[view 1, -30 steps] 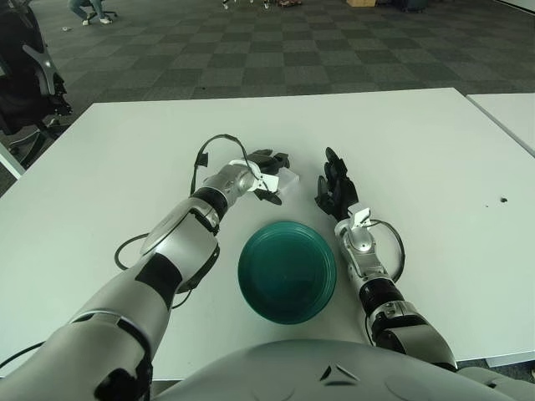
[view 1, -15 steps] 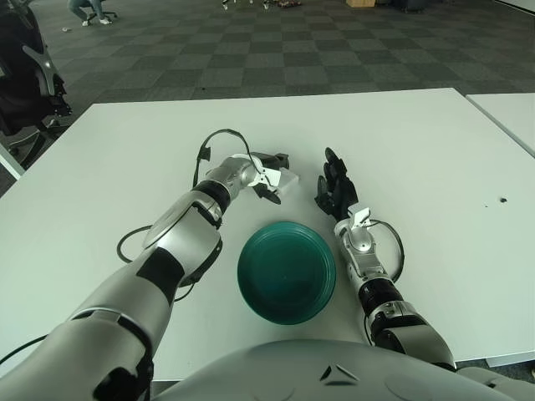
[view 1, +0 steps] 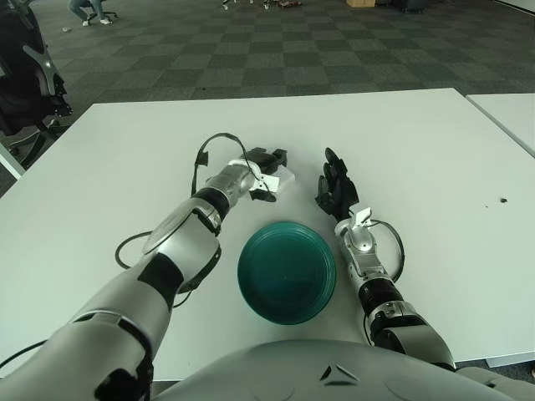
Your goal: Put the charger into the plate.
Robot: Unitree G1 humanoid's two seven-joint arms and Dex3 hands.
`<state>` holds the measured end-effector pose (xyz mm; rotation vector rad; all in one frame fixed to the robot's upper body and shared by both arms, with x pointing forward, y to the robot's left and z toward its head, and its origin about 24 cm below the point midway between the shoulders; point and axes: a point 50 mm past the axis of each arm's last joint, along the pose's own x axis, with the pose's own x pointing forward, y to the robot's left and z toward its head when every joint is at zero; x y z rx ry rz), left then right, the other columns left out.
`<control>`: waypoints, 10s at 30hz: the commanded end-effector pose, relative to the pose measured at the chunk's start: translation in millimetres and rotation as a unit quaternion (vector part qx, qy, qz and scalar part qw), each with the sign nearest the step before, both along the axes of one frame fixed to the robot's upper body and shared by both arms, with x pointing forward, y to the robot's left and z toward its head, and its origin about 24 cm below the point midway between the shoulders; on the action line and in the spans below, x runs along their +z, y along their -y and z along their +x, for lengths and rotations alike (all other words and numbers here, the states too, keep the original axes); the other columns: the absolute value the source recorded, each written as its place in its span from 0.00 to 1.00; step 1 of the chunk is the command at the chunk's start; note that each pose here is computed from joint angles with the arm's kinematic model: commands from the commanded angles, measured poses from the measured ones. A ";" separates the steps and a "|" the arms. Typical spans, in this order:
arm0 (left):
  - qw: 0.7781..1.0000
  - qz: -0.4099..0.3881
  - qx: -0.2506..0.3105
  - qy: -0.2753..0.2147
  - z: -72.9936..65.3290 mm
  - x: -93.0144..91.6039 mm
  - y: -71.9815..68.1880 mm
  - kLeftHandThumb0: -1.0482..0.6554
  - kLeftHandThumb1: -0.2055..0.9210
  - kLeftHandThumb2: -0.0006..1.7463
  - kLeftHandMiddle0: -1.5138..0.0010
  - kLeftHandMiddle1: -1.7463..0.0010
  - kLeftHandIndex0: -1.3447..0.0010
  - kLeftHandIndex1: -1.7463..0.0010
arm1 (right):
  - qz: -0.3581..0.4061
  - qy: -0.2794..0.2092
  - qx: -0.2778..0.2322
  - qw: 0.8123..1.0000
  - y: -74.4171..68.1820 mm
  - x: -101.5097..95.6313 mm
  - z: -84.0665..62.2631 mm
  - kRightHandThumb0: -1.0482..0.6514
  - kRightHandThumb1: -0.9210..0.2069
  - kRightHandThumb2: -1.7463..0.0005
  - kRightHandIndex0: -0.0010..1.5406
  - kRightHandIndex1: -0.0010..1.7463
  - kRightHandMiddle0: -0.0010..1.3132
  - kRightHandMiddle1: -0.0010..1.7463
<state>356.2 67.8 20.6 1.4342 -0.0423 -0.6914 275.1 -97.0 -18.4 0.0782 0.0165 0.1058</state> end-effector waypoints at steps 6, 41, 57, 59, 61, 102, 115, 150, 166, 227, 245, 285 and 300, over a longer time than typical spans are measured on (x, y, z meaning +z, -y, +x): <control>0.999 0.019 0.033 -0.008 -27.1 -42.9 -23.6 0.33 0.42 0.79 0.29 0.00 0.52 0.00 | 0.032 -0.266 -0.064 0.961 18.0 -94.8 -91.9 0.21 0.00 0.54 0.06 0.01 0.00 0.14; 0.950 -0.158 -0.088 0.254 -2.4 47.3 -21.1 0.32 0.38 0.82 0.18 0.00 0.49 0.00 | 0.011 -0.266 -0.066 0.962 20.1 -93.1 -89.6 0.21 0.00 0.55 0.06 0.00 0.00 0.17; 0.856 -0.259 -0.204 0.397 -39.9 128.2 -33.0 0.32 0.38 0.82 0.24 0.00 0.49 0.00 | 0.006 -0.269 -0.061 0.961 18.3 -93.4 -89.0 0.20 0.00 0.54 0.04 0.00 0.00 0.15; 0.850 -0.262 -0.212 0.405 -45.7 134.3 -34.6 0.32 0.38 0.82 0.24 0.00 0.49 0.00 | 0.006 -0.269 -0.062 0.961 18.1 -93.4 -88.9 0.20 0.00 0.54 0.04 0.00 0.00 0.15; 0.847 -0.265 -0.215 0.407 -50.4 136.8 -35.6 0.32 0.38 0.82 0.24 0.00 0.49 0.00 | 0.005 -0.269 -0.062 0.961 18.1 -93.4 -89.0 0.20 0.00 0.54 0.04 0.00 0.00 0.15; 0.890 -0.188 -0.400 0.112 -120.7 113.9 -37.5 0.33 0.42 0.79 0.25 0.00 0.52 0.00 | -0.018 -0.252 -0.044 0.967 21.0 -89.0 -85.0 0.20 0.00 0.56 0.00 0.00 0.00 0.07; 0.910 -0.127 -0.388 0.066 -119.6 100.0 -34.9 0.37 0.67 0.57 0.47 0.00 0.66 0.02 | -0.009 -0.256 -0.046 0.966 22.5 -88.7 -83.7 0.22 0.00 0.54 0.02 0.00 0.00 0.12; 0.916 0.009 -0.400 -0.011 -118.0 100.5 -28.0 0.01 1.00 0.44 0.93 0.97 1.00 0.78 | -0.034 -0.234 -0.039 0.971 30.5 -82.3 -84.3 0.24 0.00 0.57 0.08 0.02 0.00 0.17; 0.907 -0.008 -0.421 -0.015 -118.0 98.9 -28.0 0.00 1.00 0.44 0.93 0.98 1.00 0.80 | -0.047 -0.216 -0.016 0.975 30.4 -78.5 -82.7 0.25 0.00 0.57 0.14 0.04 0.00 0.13; 0.645 -0.628 0.435 0.006 -177.8 -45.8 -103.9 0.06 1.00 0.64 0.99 1.00 1.00 0.90 | -0.001 -0.261 -0.053 0.964 23.4 -91.9 -97.6 0.25 0.00 0.56 0.02 0.00 0.00 0.12; 0.709 -0.582 0.397 0.023 -213.8 -59.0 -81.7 0.09 1.00 0.62 0.93 0.98 1.00 0.77 | -0.061 -0.162 -0.052 0.984 62.2 -79.8 -137.7 0.17 0.00 0.54 0.00 0.00 0.00 0.10; 0.684 -0.638 0.351 0.037 -221.7 -52.1 -71.4 0.07 1.00 0.57 0.87 0.99 1.00 0.71 | -0.011 -0.098 -0.108 0.989 58.6 -8.3 -167.0 0.11 0.00 0.65 0.03 0.00 0.00 0.12; 0.670 -0.659 0.342 0.016 -219.2 -44.0 -69.8 0.07 1.00 0.57 0.85 0.99 1.00 0.70 | -0.018 -0.134 -0.062 0.989 53.9 -12.1 -164.6 0.13 0.00 0.61 0.00 0.00 0.00 0.04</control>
